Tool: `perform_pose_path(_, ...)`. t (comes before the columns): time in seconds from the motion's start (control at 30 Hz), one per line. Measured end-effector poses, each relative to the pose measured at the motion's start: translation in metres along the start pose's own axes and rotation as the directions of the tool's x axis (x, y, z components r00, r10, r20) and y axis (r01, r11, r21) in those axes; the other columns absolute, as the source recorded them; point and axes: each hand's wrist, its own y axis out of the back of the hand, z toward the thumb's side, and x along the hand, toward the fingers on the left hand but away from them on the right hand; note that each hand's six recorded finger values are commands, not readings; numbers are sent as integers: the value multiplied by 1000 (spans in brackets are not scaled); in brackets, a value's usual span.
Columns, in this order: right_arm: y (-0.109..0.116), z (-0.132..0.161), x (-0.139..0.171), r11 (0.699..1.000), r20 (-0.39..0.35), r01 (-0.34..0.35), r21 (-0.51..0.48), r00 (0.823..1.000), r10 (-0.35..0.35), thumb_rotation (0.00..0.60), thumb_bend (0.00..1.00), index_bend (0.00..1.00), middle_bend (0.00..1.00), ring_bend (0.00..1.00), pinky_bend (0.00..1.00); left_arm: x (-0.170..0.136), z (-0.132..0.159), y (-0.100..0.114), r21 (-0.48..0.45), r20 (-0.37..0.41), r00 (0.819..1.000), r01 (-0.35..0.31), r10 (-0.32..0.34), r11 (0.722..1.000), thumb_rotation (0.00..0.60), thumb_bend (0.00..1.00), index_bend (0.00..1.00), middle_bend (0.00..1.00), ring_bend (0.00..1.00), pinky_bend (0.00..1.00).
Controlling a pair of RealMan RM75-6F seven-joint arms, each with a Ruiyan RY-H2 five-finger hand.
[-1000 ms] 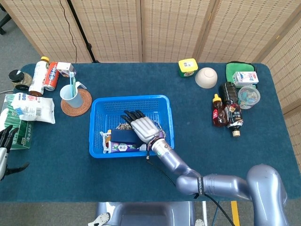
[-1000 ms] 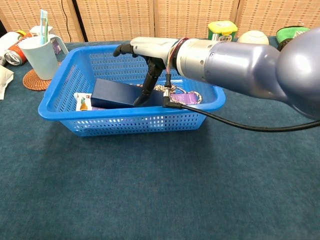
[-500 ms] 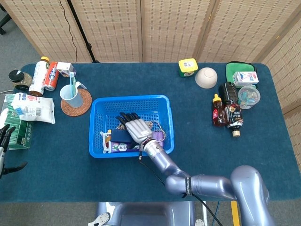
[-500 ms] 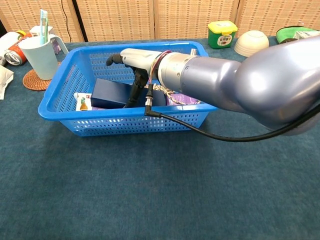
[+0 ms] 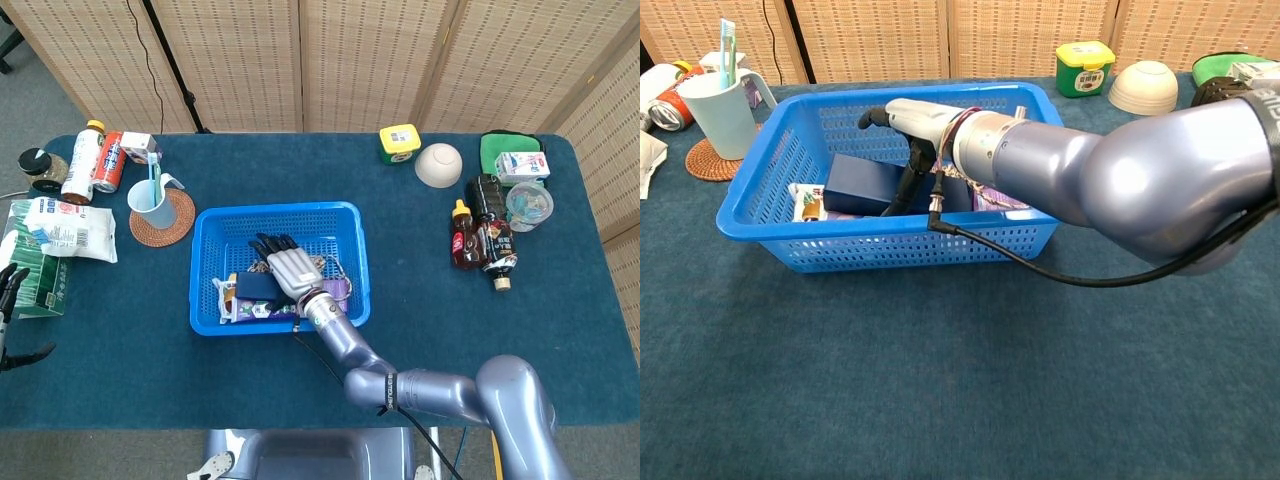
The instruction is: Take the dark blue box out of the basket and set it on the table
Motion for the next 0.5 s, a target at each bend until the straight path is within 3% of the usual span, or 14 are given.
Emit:
perform_pose_path(0.07,0,0,0,1000,-6,2,-6,1000,-2,600,23,314,327,274,367,0,0,0,2,0,1000,1,-1,1000,600,24,0,0,0,0)
perform_pose_path(0.13,-1,0,0,1000,-15,2,-15,1000,-2,600,149,447,448,398,494,0,0,-1,2,0,1000,2,-2,1000,600,24,0,0,0,0)
perform_pose_path(0.2,-1,-1,1,1000,-22,2,-23,1000,-2,600,363,544,547,495,573,1,0,-1,2,0,1000,3,-3,1000,600,24,0,0,0,0)
perform_pose_path(0.3,2,-1,2,999,-32,15,-30,999,-16,600,485,611,608,552,595,1,0,-1,2,-1,1000,3,-3,1000,600,24,0,0,0,0)
perform_pose_path(0.5,14,-1,6,998,-50,52,-44,997,-54,600,533,627,626,566,595,1,0,-1,4,-1,1000,4,-4,1000,600,24,0,0,0,0)
